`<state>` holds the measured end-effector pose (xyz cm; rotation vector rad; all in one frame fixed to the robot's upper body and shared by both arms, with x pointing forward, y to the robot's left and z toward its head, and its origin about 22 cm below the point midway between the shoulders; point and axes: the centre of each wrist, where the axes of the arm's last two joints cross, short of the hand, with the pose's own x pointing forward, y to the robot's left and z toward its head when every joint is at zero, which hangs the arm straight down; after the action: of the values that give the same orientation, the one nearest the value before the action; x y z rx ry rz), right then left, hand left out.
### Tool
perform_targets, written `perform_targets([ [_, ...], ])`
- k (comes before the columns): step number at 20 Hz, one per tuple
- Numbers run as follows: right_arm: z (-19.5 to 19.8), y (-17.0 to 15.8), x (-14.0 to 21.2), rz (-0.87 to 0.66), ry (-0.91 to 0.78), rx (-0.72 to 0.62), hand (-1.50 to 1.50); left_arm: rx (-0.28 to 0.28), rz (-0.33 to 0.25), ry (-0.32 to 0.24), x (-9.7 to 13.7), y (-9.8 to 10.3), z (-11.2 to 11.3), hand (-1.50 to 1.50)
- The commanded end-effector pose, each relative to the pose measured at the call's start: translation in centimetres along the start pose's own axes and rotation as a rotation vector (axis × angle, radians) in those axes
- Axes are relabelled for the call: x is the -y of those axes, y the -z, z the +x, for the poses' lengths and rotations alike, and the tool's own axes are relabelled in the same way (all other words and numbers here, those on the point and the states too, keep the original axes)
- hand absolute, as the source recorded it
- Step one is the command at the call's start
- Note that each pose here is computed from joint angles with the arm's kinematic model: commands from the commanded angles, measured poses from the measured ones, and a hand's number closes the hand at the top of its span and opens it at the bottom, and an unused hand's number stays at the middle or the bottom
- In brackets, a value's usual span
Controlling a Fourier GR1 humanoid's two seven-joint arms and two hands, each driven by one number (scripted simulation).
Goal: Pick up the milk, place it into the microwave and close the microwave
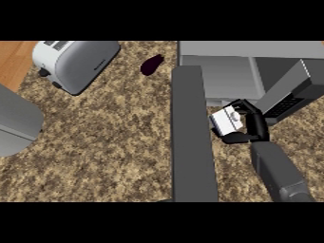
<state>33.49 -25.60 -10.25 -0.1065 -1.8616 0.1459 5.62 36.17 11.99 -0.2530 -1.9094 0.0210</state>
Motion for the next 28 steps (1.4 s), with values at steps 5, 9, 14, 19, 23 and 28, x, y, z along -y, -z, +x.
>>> perform_targets([
  [5, 4.4, 7.2, 1.5, -0.01, -0.073, 0.003, 1.5, -0.013, -0.025, -0.011, -0.7, 1.2, -0.6, -1.5],
  [9, 6.0, 9.2, 2.7, -0.028, -0.098, -0.019, 1.5, 0.004, -0.042, 0.019, -0.2, 2.2, 0.6, -1.5],
  [14, 6.8, 10.2, 3.3, -0.022, -0.172, -0.021, 1.5, 0.022, -0.075, 0.001, -0.4, 3.2, -0.5, -1.5],
  [19, 7.4, 10.5, 5.0, -0.1, -0.366, -0.005, 1.5, 0.042, -0.093, 0.0, -0.4, 3.6, -0.4, -1.5],
  [23, 7.9, 11.0, 5.6, -0.166, -0.383, -0.014, 1.5, 0.041, -0.104, -0.024, -1.1, 4.1, -1.0, -1.5],
  [28, 8.9, 12.0, 5.8, -0.2, -0.411, -0.012, 1.5, 0.026, -0.122, -0.001, -1.5, 5.1, -1.0, -1.5],
])
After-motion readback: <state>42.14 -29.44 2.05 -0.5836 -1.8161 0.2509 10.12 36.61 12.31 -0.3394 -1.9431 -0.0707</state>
